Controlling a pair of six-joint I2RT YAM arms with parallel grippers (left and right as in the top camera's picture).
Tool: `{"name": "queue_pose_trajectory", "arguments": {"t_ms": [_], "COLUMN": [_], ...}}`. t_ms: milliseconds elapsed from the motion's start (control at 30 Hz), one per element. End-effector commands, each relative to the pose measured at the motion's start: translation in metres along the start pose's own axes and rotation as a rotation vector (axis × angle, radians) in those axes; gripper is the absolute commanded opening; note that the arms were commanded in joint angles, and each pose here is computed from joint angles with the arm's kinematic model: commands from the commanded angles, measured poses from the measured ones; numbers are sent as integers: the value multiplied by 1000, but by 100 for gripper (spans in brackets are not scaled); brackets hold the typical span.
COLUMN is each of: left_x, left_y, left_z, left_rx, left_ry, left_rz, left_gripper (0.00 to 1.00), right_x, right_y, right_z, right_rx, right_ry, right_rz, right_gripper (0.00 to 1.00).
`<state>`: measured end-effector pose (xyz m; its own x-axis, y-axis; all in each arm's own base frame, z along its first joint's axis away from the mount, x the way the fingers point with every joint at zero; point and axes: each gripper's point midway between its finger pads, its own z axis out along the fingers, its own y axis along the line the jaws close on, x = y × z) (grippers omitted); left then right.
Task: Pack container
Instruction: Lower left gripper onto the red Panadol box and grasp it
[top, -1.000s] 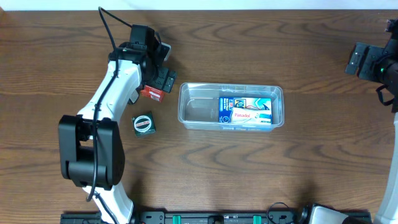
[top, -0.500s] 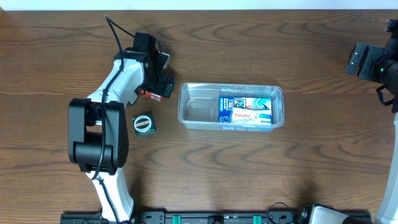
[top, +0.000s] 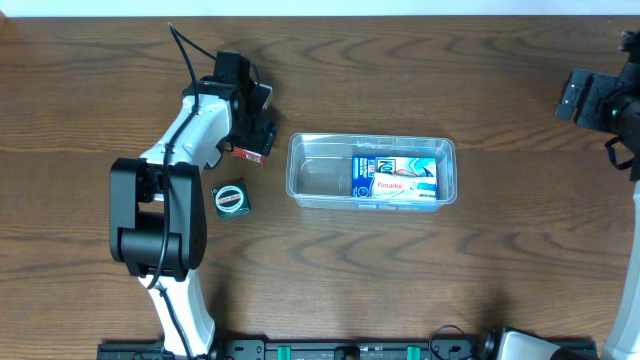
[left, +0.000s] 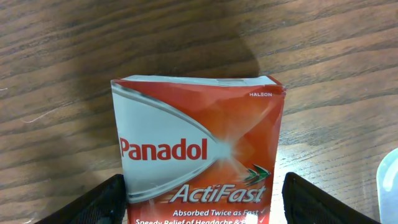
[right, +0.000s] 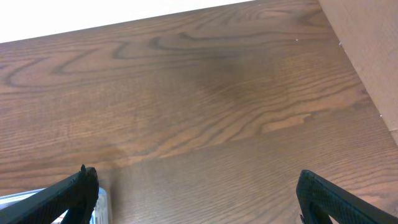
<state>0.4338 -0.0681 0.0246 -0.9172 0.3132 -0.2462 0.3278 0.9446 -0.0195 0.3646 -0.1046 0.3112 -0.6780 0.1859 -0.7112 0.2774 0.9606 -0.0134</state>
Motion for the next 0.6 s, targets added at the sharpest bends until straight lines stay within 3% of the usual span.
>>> {"name": "queue_pose_trajectory", "arguments": {"t_ms": [0,233,467,567], "left_x": [7,8,7,6], "left_y": [0,-1,-1,-1], "left_z": [11,17,17,17], "left_rx": [6,7,6,5], "left_ry": [35,41,36,33], "left_rz": [-5,-6,-5,-6], "left_gripper": [79,79,53,49], "right_x": [0,0,0,0], "right_y": [-3,-3,-3,-3], "right_z": [0,0,0,0], "right_rx": [8,8,8,8], "right_ry": [1,1,1,1], "right_rz": [21,21,21,21], "right_gripper": [99,99,99,99]}}
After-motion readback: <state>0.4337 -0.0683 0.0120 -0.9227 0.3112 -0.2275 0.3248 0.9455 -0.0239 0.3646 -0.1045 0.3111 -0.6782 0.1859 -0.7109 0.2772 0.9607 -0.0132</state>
